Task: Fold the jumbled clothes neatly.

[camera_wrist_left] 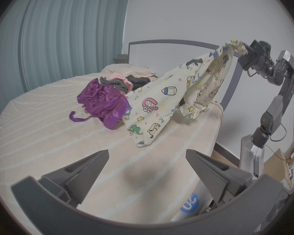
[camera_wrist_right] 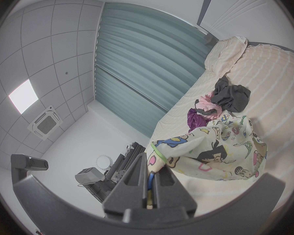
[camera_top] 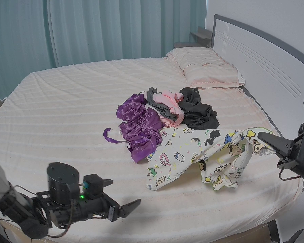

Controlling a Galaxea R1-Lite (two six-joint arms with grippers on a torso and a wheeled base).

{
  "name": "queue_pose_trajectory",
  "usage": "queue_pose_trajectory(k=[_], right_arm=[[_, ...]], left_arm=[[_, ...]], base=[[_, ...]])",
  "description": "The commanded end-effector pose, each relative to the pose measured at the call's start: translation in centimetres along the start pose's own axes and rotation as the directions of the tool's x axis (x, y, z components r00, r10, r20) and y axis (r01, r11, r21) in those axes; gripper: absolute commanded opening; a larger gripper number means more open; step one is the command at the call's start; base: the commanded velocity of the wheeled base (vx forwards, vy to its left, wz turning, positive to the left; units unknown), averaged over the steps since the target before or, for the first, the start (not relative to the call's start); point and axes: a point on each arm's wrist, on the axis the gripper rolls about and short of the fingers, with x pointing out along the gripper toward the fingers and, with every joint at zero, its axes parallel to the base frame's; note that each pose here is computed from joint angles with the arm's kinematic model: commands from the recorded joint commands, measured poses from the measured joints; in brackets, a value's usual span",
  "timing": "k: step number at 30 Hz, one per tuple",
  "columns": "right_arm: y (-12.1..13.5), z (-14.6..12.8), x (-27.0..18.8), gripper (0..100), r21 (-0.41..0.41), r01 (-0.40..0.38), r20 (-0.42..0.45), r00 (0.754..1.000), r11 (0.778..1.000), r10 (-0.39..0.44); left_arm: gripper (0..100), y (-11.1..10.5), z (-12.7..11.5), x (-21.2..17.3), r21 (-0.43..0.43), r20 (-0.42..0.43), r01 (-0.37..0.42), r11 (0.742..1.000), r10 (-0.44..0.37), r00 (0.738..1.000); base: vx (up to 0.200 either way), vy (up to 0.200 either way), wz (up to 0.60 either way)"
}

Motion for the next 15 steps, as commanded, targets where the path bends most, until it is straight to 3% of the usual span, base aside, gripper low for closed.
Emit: queue_pose_trajectory(k=[1, 4, 11, 15], right_arm=[[-1.1, 0.1, 0.7, 0, 0.030, 0.038, -0.016, 0.999, 0.999, -0.038], [-1.2, 0.1, 0.8, 0, 0.034, 0.043, -0.021, 0.999, 0.999, -0.042], [-1.8, 0.1, 1.3, 0, 0.042, 0.060, -0.029, 0.998, 0.997, -0.058], [-1.8, 0.4, 1.6, 0, 0.037, 0.054, -0.022, 0.998, 0.998, -0.053]], left_arm=[[100, -3.0, -3.8, 6.3, 0.002, -0.098, 0.015, 1.000, -0.015, 0.995], [100, -3.4, -4.5, 8.3, 0.005, -0.079, 0.023, 1.000, -0.022, 0.997], [100, -3.3, -4.6, 13.0, -0.010, 0.019, -0.061, 0.998, 0.061, 0.998], [100, -3.3, -4.8, 14.7, -0.028, 0.039, -0.061, 0.998, 0.062, 0.997]], base=[[0.000, 0.000, 0.00], [0.000, 0.000, 0.00], [0.000, 0.000, 0.00], [0.000, 0.000, 0.00]])
